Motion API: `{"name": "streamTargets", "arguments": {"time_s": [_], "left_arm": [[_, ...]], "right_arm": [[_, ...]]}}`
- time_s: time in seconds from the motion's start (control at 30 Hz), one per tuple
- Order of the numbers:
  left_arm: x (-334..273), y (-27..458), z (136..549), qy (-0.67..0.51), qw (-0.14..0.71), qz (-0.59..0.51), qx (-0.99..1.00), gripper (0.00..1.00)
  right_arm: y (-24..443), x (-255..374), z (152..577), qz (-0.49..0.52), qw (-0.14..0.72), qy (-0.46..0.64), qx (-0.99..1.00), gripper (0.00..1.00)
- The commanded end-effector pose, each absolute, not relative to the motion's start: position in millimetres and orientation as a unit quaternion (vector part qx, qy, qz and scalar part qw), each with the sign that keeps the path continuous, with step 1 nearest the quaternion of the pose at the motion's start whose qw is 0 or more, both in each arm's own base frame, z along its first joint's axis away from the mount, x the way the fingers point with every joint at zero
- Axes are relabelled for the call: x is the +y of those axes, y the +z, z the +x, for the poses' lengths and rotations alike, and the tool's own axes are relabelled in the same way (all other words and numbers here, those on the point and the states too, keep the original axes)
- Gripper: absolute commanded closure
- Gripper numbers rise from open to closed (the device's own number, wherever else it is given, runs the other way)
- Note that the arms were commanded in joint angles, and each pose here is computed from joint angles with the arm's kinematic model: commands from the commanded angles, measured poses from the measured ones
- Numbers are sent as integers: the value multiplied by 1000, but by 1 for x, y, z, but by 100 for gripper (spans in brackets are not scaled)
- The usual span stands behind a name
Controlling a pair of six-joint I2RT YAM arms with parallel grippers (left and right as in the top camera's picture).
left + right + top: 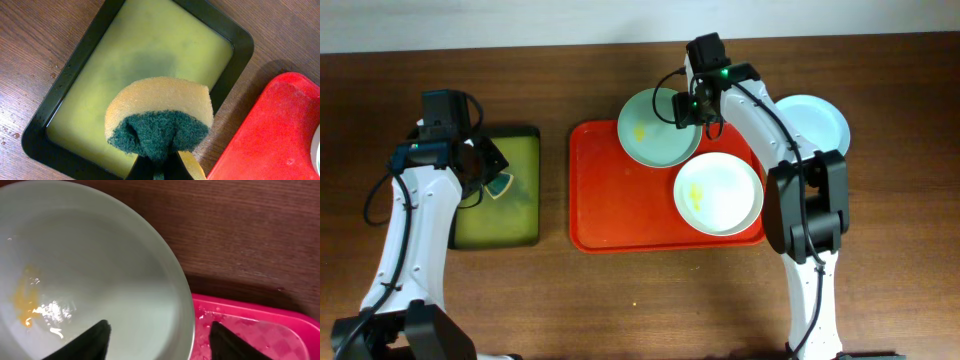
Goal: Clean dirty plates on tray and stack at the side
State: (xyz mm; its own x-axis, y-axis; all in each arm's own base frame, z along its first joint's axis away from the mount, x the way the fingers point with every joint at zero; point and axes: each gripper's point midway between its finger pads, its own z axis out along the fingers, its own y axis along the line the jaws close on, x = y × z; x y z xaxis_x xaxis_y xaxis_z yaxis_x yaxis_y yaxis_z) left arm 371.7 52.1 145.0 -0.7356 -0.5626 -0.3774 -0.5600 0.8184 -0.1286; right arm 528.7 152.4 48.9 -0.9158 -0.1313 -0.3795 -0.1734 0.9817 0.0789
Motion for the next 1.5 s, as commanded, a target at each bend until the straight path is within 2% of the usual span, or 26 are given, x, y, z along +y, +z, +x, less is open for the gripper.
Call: {"name": "streamTargets", "arguments": {"time_s": [0.0, 0.03, 0.07, 0.13, 0.2, 0.23, 0.43, 0.6, 0.7, 0.87, 1.27, 1.47], "left_arm": [[50, 145, 370, -9, 203, -305, 931, 100], [50, 145, 370, -9, 203, -305, 931, 100], [50, 145, 370, -9, 203, -305, 931, 100], [50, 145, 371, -9, 203, -305, 930, 100], [48, 145, 371, -10, 204, -301, 932, 100], [45, 146, 372, -11, 205, -297, 932, 100], [-1, 150, 384, -29, 223, -240, 944, 100], [-56, 155, 396, -55, 249, -175, 951, 100], [-91, 140, 399, -70, 238, -147, 958, 100], [-144, 93, 404, -100, 198, -96, 970, 100], [-162, 22, 404, -97, 136, -101, 981, 100], [-164, 17, 405, -100, 133, -100, 981, 100]], "right_arm": [[22, 147, 527, -81, 170, 40, 981, 40], [20, 145, 528, -80, 169, 38, 982, 43], [20, 143, 529, -78, 170, 37, 982, 51], [19, 143, 528, -78, 168, 39, 982, 68], [18, 152, 519, -83, 149, 68, 983, 92], [19, 160, 513, -87, 138, 89, 983, 96], [35, 195, 463, -113, 62, 146, 981, 96], [31, 214, 429, -124, 8, 137, 983, 96], [28, 224, 422, -103, -3, 136, 985, 96], [24, 241, 411, -123, -9, 133, 983, 96], [-18, 237, 403, -114, -23, 128, 985, 96], [-25, 235, 401, -114, -24, 128, 985, 96]]}}
